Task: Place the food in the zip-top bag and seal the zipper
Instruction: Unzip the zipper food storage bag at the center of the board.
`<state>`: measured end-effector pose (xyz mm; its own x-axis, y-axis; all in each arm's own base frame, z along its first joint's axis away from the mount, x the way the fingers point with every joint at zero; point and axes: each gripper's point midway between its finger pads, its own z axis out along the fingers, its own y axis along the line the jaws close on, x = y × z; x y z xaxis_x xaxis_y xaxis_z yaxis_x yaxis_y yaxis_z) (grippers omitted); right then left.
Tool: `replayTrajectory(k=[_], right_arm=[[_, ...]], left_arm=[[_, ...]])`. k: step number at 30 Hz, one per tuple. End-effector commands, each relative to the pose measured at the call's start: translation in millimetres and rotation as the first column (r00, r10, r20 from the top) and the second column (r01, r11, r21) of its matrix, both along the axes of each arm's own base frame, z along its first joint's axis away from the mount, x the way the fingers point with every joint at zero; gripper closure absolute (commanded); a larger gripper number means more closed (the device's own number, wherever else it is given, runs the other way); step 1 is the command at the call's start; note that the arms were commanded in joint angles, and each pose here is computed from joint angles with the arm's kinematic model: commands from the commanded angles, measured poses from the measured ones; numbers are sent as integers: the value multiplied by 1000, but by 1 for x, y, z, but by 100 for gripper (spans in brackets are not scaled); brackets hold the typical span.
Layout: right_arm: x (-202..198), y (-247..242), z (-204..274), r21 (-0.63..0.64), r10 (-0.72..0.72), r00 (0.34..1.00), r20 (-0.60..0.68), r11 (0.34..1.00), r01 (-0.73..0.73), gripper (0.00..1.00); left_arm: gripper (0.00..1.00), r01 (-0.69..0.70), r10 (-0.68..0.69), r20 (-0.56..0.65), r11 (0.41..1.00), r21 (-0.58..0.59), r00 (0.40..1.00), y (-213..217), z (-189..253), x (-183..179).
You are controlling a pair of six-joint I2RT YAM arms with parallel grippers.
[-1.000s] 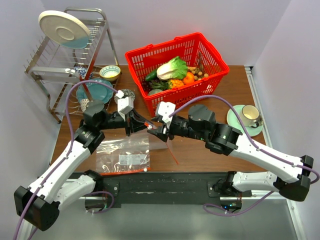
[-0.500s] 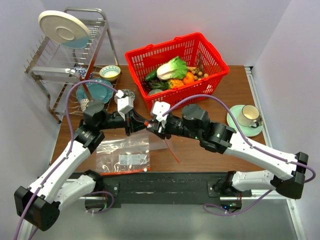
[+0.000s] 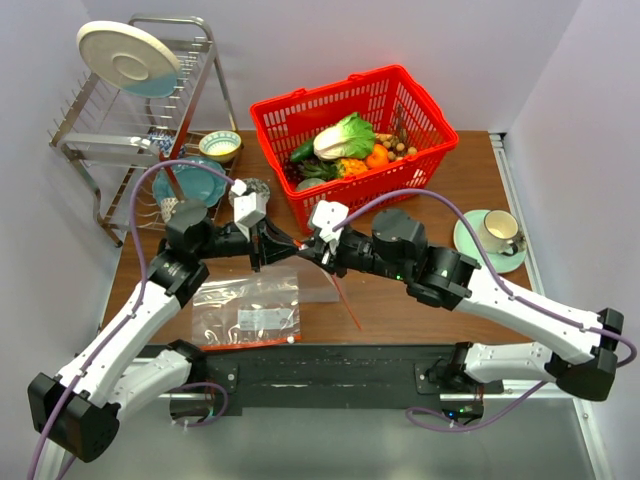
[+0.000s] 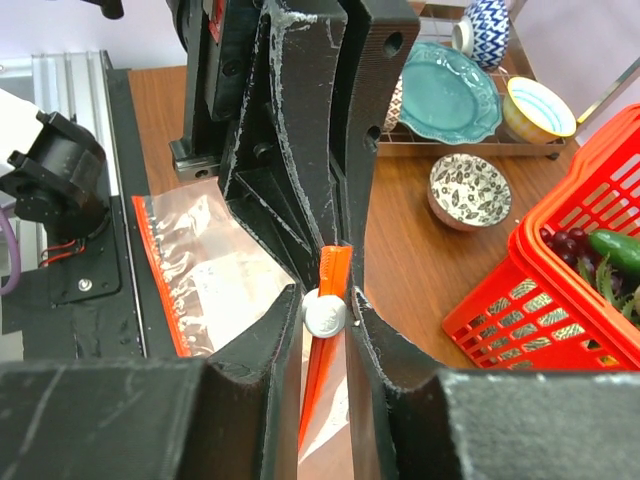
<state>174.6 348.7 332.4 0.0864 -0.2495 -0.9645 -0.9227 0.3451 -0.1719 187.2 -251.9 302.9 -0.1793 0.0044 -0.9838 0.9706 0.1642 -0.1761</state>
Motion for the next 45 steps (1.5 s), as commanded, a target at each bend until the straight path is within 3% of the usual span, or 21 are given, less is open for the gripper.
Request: replayTrajectory(k=[1, 30, 45], right_arm=[[-5, -10, 24, 70, -18, 1000, 18, 997, 16, 100], [-37, -35, -56, -12, 24, 987, -159, 1000, -26, 100], [-71, -63, -121, 3, 31, 935, -354, 999, -32, 100]], left_arm=[[100, -20, 21, 44, 999, -28, 999, 2, 21, 3], [100, -200, 210, 163, 977, -80, 964, 27, 43, 19], [100, -309, 321, 182, 947, -93, 929, 42, 46, 33]])
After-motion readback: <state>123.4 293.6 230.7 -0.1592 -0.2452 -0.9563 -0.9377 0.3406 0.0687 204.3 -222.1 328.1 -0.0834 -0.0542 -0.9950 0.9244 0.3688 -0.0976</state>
